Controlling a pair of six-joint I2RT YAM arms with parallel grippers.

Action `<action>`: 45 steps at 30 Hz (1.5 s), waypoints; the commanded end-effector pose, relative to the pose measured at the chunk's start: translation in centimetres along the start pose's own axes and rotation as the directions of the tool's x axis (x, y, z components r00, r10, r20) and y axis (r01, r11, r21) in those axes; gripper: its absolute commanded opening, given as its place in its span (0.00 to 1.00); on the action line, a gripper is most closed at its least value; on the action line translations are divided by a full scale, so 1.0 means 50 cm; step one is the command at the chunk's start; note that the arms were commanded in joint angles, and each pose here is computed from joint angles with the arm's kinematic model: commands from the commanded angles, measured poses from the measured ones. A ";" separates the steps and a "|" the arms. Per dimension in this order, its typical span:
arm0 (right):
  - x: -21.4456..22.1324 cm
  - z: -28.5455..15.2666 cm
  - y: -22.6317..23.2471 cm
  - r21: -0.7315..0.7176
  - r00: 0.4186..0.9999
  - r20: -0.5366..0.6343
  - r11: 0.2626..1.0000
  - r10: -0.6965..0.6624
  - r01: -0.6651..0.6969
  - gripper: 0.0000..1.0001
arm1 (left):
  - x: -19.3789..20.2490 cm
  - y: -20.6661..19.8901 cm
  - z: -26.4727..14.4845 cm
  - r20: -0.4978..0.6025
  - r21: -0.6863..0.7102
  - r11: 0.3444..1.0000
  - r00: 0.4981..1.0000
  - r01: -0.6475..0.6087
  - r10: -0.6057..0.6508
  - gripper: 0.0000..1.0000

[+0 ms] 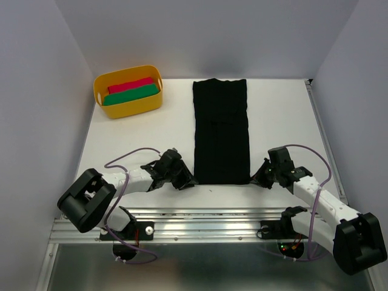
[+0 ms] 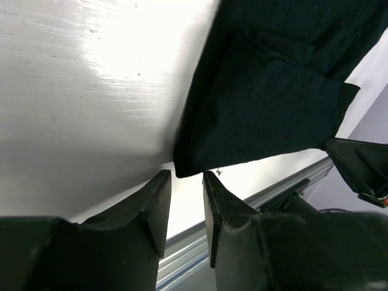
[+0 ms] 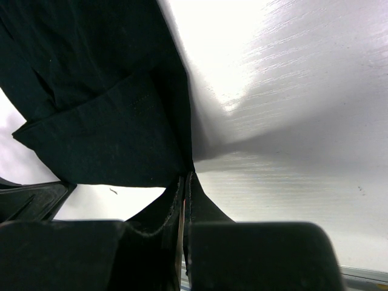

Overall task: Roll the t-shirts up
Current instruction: Roll the T-shirt to the center of the board.

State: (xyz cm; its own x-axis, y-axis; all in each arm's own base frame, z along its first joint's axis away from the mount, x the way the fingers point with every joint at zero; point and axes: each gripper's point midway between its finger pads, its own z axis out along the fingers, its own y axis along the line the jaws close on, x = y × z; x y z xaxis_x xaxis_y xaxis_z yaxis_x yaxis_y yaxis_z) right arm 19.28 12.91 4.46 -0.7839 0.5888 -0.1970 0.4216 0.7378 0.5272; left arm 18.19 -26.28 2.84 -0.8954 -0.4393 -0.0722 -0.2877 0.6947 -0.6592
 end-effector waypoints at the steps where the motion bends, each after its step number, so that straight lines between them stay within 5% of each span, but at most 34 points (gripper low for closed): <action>1: -0.008 -0.003 0.017 -0.033 1.000 0.019 0.999 -0.007 0.008 0.01 | -0.006 -0.002 0.010 0.015 0.006 1.000 1.000 -0.003 0.003 0.37; 11: -0.007 -0.001 0.016 -0.030 1.000 0.013 0.999 -0.014 0.014 0.01 | -0.011 -0.006 0.013 0.018 -0.009 1.000 1.000 -0.008 0.008 0.00; 45: -0.076 -0.037 0.058 -0.005 0.990 0.130 0.999 -0.046 0.047 0.01 | -0.078 -0.076 -0.036 0.049 -0.021 0.999 0.998 -0.033 0.034 0.00</action>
State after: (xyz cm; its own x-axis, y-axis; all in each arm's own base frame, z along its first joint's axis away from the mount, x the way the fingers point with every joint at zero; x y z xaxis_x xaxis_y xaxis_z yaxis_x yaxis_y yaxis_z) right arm 21.14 12.51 6.74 -0.7595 0.5938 -0.2655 0.4025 0.7497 0.5253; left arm 21.27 -26.03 5.86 -0.8835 -0.4565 -0.1048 -0.2933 0.7137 -0.6360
